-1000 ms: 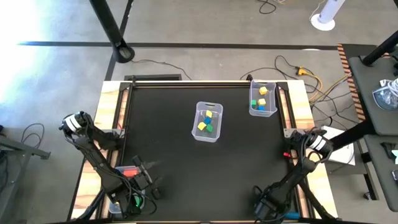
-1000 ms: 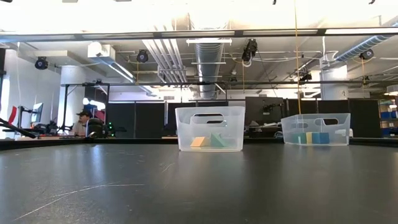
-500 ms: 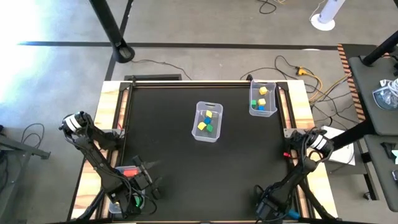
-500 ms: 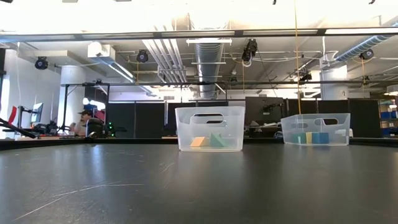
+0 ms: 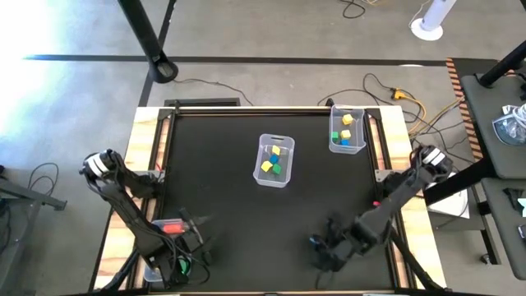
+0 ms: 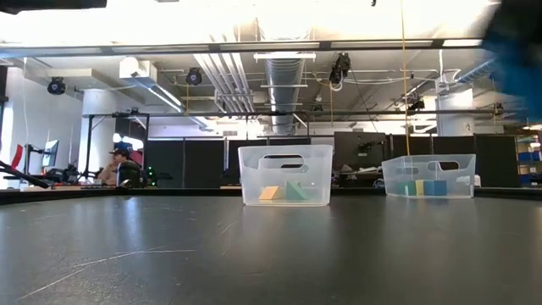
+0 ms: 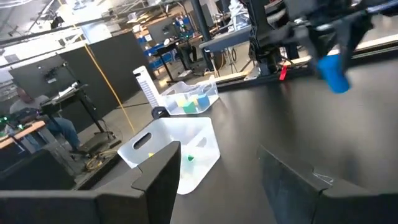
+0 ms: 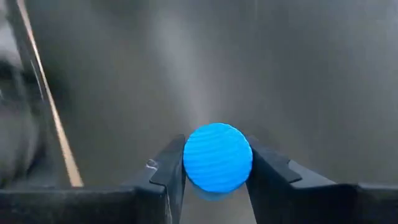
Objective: Sort blocks by size
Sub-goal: Put the blue cylindrical block into the bottom transparent bin
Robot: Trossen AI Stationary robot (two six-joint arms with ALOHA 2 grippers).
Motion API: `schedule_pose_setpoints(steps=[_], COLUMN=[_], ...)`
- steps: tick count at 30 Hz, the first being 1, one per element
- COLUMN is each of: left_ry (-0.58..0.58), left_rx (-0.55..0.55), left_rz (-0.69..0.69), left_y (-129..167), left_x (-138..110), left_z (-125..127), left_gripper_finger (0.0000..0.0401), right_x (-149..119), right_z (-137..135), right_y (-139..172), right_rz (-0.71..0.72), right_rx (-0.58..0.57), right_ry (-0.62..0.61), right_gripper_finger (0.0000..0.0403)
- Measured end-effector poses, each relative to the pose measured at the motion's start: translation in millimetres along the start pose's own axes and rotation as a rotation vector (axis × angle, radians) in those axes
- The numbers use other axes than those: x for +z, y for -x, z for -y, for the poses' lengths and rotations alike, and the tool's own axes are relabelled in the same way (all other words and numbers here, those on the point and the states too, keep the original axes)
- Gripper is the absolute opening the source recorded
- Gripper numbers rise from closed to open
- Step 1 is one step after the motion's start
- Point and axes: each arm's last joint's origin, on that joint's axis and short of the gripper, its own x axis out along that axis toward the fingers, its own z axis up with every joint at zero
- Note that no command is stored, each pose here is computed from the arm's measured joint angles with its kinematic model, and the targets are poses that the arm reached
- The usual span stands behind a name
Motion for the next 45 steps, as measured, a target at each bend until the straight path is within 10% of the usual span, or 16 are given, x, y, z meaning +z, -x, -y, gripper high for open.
schedule_pose_setpoints(steps=[13,26,45], left_ry=[0.184,0.214,0.12], left_rx=[-0.295,-0.536,-0.488], left_rz=[-0.418,-0.283,-0.266], left_y=[-24,-54,-77], left_x=[0,28,30], left_z=[7,26,21], left_gripper_finger=[0.0194,0.0198,0.0246], right_x=[77,82,87], right_z=[-34,-49,-49], right_y=[-71,-92,-84], right_rz=[0.866,0.884,0.899], right_rx=[0.176,0.126,0.147], right_ry=[0.523,0.534,0.483], right_gripper_finger=[0.0125,0.0124,0.0126])
